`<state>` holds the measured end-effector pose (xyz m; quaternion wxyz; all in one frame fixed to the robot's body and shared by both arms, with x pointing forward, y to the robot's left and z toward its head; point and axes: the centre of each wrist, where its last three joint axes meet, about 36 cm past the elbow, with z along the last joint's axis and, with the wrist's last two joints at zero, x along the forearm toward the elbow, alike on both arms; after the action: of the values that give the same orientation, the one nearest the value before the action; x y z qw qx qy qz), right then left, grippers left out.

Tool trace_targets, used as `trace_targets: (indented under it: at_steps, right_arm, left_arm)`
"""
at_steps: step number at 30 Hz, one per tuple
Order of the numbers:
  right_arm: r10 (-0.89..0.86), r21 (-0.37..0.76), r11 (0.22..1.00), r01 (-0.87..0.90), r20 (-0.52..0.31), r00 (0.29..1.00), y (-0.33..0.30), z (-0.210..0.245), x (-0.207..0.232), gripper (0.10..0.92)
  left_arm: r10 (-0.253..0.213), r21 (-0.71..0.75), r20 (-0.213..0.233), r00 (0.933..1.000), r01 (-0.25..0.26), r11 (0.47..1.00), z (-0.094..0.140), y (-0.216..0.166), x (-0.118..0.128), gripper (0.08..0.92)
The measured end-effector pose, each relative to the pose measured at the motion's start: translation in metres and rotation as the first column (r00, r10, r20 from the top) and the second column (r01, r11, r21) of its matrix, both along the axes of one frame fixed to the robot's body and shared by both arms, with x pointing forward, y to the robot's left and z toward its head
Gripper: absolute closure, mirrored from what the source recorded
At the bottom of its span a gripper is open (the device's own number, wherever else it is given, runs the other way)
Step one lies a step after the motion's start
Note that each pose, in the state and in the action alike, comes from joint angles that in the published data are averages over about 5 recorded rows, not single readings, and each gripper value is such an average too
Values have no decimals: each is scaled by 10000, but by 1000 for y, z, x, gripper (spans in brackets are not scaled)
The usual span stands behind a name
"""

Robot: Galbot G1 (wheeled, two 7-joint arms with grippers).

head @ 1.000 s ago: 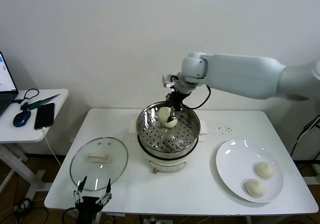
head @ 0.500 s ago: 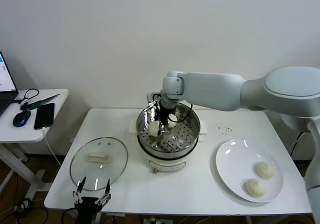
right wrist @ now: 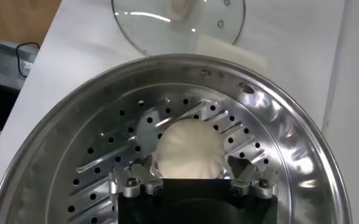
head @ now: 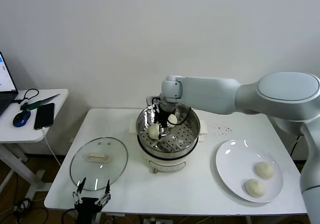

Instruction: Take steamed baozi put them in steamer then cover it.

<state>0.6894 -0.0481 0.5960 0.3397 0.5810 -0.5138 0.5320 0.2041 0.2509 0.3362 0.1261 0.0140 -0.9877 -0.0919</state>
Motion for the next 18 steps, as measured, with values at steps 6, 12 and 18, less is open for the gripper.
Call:
trace_targets:
  at_steps: [6, 12, 18]
  right_arm:
    - [16, 175, 9998, -16, -19, 10000, -25, 26, 0, 199]
    - [-132, 79, 9999, 131, 100, 9999, -74, 61, -3, 200]
    - [-330, -123, 9994, 331, 106, 9994, -134, 79, -20, 200]
  left_arm:
    - [-7, 14, -14, 10000, 7, 10000, 1, -1, -1, 177]
    - [96, 36, 20, 10000, -96, 9999, 2, 1, -1, 177]
    - [196, 53, 61, 9998, -196, 9998, 5, 3, -1, 177]
